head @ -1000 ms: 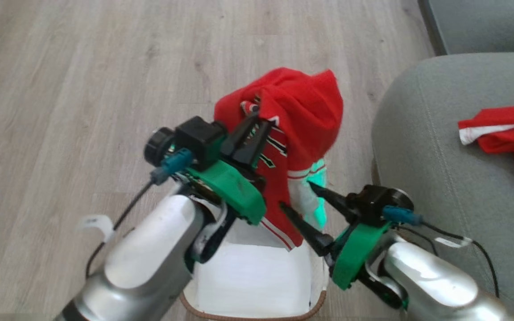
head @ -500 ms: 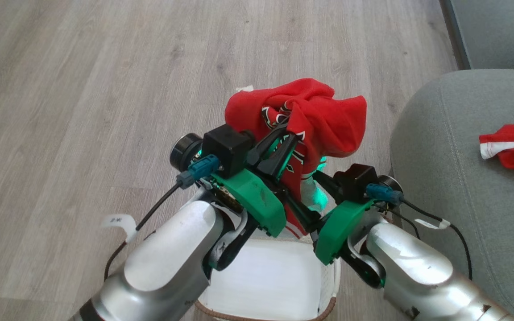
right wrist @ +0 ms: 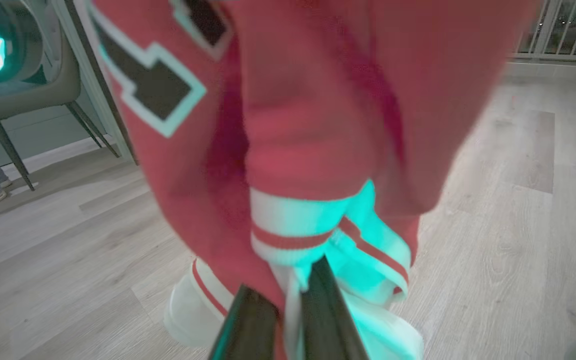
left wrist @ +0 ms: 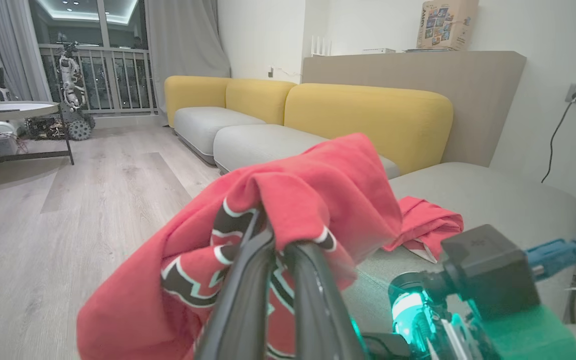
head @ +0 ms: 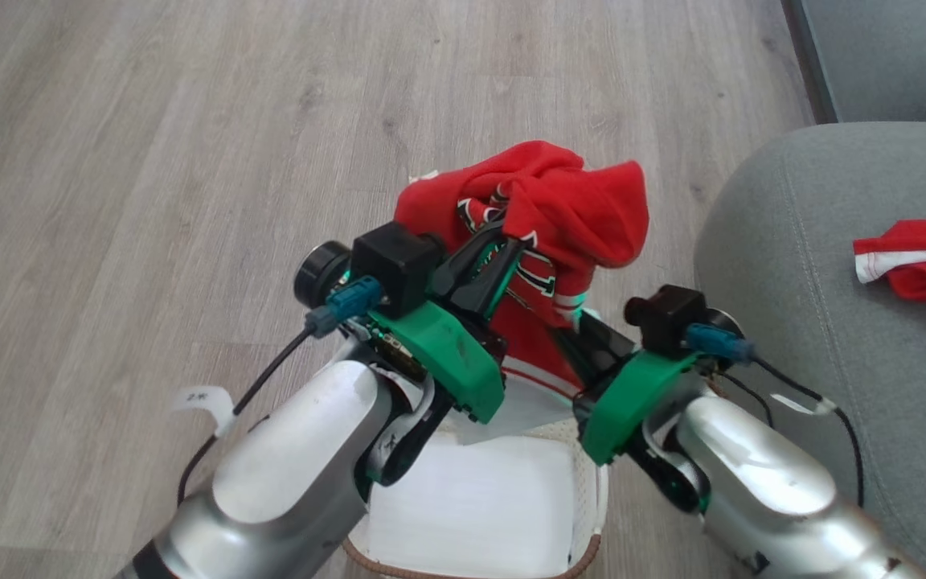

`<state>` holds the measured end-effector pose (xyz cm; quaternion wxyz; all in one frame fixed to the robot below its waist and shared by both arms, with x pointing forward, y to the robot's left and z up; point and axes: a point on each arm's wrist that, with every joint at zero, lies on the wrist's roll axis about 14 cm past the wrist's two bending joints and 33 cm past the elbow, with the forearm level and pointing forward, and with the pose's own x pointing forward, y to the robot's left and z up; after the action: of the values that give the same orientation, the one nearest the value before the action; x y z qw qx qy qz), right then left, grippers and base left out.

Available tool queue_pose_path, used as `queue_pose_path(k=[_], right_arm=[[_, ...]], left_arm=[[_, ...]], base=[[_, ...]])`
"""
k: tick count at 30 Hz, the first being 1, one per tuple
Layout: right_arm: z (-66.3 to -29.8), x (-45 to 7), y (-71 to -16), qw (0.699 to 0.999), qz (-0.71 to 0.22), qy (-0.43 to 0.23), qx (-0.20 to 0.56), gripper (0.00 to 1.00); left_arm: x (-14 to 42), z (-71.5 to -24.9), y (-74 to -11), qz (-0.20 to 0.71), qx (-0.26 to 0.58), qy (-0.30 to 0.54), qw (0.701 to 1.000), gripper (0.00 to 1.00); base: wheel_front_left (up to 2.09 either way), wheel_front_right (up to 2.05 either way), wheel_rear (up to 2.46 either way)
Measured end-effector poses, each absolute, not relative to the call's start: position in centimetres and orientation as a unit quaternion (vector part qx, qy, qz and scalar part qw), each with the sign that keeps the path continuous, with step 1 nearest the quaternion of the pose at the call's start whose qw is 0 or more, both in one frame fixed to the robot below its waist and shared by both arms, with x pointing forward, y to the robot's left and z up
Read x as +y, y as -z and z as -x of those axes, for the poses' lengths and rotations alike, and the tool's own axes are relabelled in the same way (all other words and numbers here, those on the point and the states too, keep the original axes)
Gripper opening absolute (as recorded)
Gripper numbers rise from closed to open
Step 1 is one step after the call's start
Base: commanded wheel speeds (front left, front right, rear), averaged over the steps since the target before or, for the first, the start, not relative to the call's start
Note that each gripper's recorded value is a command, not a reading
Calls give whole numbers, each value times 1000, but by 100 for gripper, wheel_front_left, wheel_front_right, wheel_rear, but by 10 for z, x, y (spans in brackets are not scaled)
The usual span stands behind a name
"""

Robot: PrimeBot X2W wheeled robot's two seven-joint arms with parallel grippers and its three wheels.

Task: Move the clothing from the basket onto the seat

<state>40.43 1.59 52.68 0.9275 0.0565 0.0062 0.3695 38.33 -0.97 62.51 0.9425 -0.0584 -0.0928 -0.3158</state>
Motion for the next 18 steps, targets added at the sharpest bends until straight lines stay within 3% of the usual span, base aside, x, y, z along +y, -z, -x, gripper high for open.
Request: queue_pose_path(k=[12, 13, 14, 15, 18], right_arm=[[-424, -50, -563, 954, -64, -287, -63, 0], [-426, -57, -565, 956, -63, -278, -69, 0], [-427, -64, -569, 958, -63, -269, -74, 0], [-427, -71, -572, 960, -62, -261, -80, 0], [-428, -91, -579, 965, -57, -239, -94, 0]], left_arm=[[-12, -389, -607, 65, -68, 311, 946, 2], [-13, -388, -604, 66, -66, 313, 945, 32], [-15, -388, -602, 67, -64, 314, 945, 49], [-16, -387, -601, 67, -62, 316, 944, 100], [-24, -386, -597, 69, -57, 327, 941, 100]], base=[[0, 0, 0], [0, 0, 0], [0, 0, 0], [0, 0, 0], [0, 0, 0]])
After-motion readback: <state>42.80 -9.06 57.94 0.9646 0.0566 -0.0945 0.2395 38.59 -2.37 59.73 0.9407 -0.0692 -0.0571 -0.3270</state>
